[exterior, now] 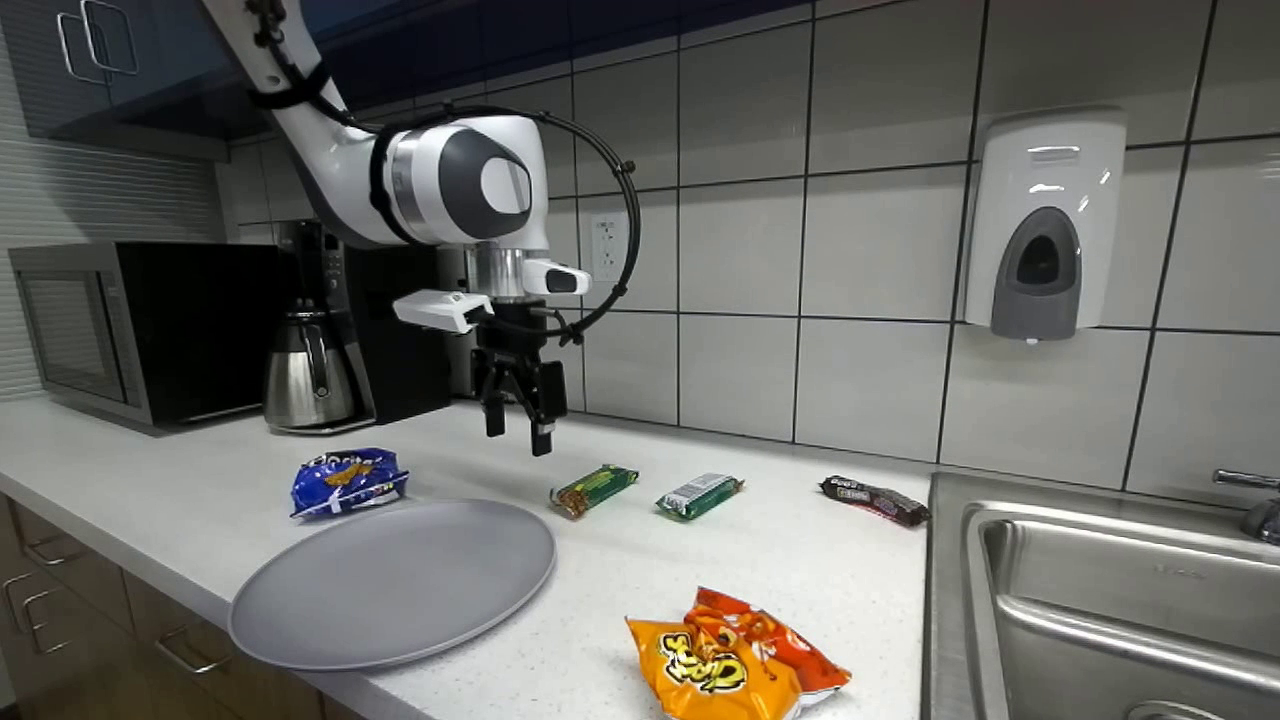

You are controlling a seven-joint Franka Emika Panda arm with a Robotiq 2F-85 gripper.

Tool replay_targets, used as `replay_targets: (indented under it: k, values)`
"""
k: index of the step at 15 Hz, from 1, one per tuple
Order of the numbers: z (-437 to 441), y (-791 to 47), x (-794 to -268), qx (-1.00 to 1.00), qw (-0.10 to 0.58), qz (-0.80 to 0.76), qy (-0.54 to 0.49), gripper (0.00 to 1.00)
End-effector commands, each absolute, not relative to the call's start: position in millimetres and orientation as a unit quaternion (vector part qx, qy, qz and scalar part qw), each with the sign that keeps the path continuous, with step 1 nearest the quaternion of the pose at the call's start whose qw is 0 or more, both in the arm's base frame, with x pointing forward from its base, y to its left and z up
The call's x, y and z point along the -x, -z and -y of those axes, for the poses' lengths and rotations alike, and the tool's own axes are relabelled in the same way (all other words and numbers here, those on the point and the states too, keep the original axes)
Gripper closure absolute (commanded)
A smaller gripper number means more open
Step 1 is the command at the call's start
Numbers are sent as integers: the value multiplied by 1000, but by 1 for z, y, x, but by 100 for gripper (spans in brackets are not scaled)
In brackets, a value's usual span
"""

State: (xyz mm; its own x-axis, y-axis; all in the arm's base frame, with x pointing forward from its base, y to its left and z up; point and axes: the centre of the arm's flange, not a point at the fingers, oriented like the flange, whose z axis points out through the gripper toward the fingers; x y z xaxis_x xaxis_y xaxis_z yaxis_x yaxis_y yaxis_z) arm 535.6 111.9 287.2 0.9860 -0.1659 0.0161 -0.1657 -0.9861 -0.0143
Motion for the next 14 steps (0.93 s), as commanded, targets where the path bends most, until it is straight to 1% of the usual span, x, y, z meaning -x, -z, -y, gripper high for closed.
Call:
replay_targets:
  k: [1,4,7,14]
  values:
    - [-112,-287,-536,996,6,-83,9,0]
    - [-112,-287,-536,996,6,-83,9,0]
    - [-115,-282,-533,997,-9,-69,27,0]
    - [-109,-262,-556,997,-16,-54,56,0]
